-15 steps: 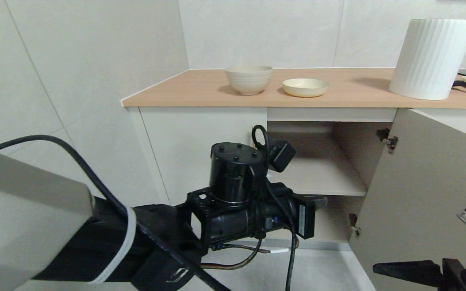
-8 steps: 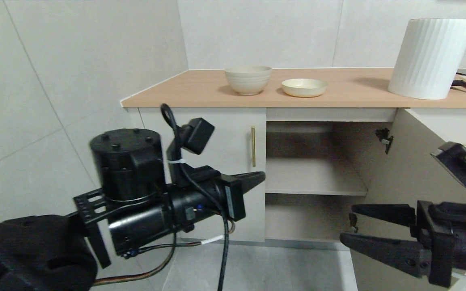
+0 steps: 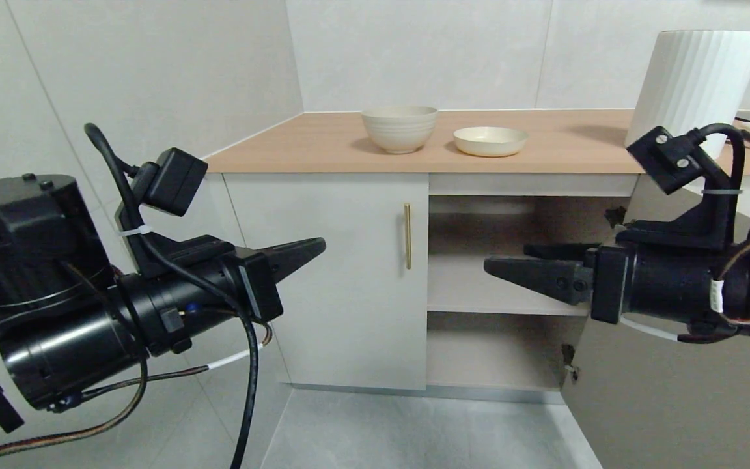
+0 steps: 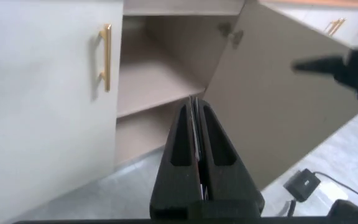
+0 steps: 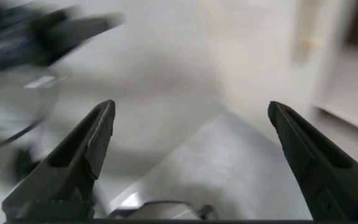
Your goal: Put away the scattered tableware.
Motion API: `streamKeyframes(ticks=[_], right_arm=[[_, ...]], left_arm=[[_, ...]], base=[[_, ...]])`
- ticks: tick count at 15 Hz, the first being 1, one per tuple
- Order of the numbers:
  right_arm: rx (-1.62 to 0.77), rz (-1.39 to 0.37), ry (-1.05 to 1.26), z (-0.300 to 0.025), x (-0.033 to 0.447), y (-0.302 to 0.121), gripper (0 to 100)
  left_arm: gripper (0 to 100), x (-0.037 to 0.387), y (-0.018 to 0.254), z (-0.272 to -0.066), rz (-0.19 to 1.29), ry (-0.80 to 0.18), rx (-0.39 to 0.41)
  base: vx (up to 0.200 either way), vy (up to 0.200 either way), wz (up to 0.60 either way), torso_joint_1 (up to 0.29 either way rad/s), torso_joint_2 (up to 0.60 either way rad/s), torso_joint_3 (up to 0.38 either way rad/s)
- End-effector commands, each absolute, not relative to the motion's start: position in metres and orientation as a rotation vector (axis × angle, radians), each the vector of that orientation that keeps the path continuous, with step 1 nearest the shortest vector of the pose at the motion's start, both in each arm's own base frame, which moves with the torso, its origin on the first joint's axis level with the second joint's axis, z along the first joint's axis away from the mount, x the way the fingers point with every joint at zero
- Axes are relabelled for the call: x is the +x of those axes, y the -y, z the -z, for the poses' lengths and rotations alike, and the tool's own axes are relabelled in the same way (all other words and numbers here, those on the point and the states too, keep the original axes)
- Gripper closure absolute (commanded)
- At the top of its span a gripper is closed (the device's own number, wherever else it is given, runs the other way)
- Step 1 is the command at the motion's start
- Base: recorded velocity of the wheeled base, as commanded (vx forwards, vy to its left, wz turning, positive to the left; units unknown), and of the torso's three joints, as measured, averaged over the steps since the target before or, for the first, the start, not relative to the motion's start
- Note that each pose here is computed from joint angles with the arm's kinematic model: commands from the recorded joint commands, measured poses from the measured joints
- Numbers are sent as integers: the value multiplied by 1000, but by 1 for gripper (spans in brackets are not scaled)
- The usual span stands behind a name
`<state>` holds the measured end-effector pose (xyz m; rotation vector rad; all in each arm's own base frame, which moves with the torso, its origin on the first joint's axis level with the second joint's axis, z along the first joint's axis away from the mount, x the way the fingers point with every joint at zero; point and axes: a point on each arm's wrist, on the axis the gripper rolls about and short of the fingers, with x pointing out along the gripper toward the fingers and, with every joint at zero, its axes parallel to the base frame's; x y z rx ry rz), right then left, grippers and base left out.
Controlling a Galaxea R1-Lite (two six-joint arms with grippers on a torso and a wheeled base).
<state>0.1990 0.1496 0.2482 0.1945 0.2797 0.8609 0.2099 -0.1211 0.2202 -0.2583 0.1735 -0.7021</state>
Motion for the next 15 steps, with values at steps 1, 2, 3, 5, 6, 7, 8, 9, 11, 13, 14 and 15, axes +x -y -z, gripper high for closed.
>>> streamKeyframes(ticks=[1,2,3,5,6,7,8,9,11,13,14,15], right_arm=[[184,-773,-318,-242,214,-158,0],[179,-717,-310,-243,215,-157,0],[178,-678,-298,-245,215,-156,0],[175,-623,-284,-258,211,-152,0],[172,-615,-293,-260,210,-151,0],[161,-592,-331,-265,208,-150,0],[180,-566,-347,-267,209,-150,0],[202,-548,-346,-269,211,-152,0],[206,-543,-346,-270,212,-152,0],[207,-542,-343,-271,212,-151,0],[207,-544,-343,-271,211,-152,0],[207,-544,-343,-271,211,-152,0]], left_arm=[[100,211,121,-222,698,-179,-259],[100,215,123,-225,699,-176,-259],[0,215,123,-226,699,-176,-259],[0,215,123,-231,700,-156,-270],[0,215,123,-232,699,-154,-270],[0,212,121,-236,699,-133,-272],[0,206,118,-241,704,-113,-275],[0,204,114,-243,695,-99,-277],[0,205,112,-245,684,-89,-277],[0,205,111,-246,683,-85,-274],[0,205,110,-246,680,-85,-274],[0,206,108,-247,671,-83,-273]], base=[[0,0,0,0,0,0],[0,0,0,0,0,0],[0,0,0,0,0,0],[0,0,0,0,0,0],[0,0,0,0,0,0],[0,0,0,0,0,0],[0,0,0,0,0,0],[0,0,0,0,0,0],[0,0,0,0,0,0],[0,0,0,0,0,0],[0,0,0,0,0,0],[0,0,0,0,0,0]])
